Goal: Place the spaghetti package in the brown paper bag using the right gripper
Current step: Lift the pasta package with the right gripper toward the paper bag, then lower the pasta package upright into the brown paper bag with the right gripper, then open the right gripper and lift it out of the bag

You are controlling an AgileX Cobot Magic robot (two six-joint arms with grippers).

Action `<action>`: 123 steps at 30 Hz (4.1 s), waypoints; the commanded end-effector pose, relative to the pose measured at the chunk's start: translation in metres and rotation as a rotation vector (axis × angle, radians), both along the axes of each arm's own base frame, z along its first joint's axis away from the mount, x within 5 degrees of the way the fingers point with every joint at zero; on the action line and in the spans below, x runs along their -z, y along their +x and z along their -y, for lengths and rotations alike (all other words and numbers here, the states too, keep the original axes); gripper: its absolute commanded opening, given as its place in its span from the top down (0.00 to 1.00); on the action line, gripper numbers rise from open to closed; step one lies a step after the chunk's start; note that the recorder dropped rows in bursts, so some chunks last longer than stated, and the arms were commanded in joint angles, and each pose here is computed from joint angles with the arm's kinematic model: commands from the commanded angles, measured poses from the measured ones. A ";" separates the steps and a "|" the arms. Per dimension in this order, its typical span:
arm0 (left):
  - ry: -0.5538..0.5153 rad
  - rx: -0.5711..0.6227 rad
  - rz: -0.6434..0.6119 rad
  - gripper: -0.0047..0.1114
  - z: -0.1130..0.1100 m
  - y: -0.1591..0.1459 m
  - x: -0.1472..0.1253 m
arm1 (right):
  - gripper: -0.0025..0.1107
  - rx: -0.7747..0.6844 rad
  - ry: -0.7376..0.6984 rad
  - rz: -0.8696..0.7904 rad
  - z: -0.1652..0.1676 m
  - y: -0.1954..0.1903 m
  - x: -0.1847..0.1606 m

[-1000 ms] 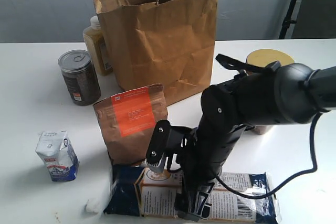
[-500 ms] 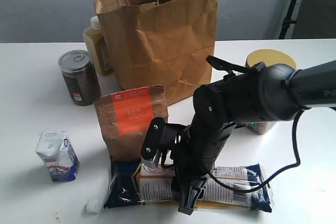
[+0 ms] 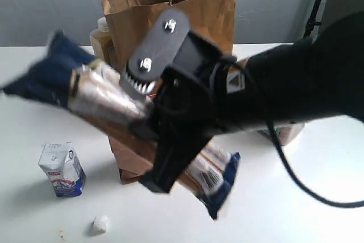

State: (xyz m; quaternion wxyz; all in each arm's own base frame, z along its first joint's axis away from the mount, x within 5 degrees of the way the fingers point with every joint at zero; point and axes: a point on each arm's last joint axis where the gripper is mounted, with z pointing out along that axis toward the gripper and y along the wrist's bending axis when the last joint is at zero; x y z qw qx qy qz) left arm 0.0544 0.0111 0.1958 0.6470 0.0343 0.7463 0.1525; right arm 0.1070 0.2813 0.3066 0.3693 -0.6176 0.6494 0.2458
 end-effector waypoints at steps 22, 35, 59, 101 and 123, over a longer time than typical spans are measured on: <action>-0.008 0.002 0.000 0.96 0.000 0.000 0.001 | 0.98 0.351 0.797 0.430 -0.078 0.108 -0.141; -0.008 0.002 0.000 0.96 0.000 0.000 0.001 | 0.98 0.521 0.840 0.521 -0.098 0.199 -0.104; -0.008 0.002 0.000 0.96 0.000 0.000 0.001 | 0.98 0.302 0.472 0.526 -0.125 0.184 -0.063; -0.008 0.002 0.000 0.96 0.000 0.000 0.001 | 0.87 0.491 0.141 -0.068 -0.071 0.232 -0.009; -0.008 0.002 0.000 0.96 0.000 0.000 0.001 | 0.43 0.443 -0.041 -0.185 -0.065 0.220 0.005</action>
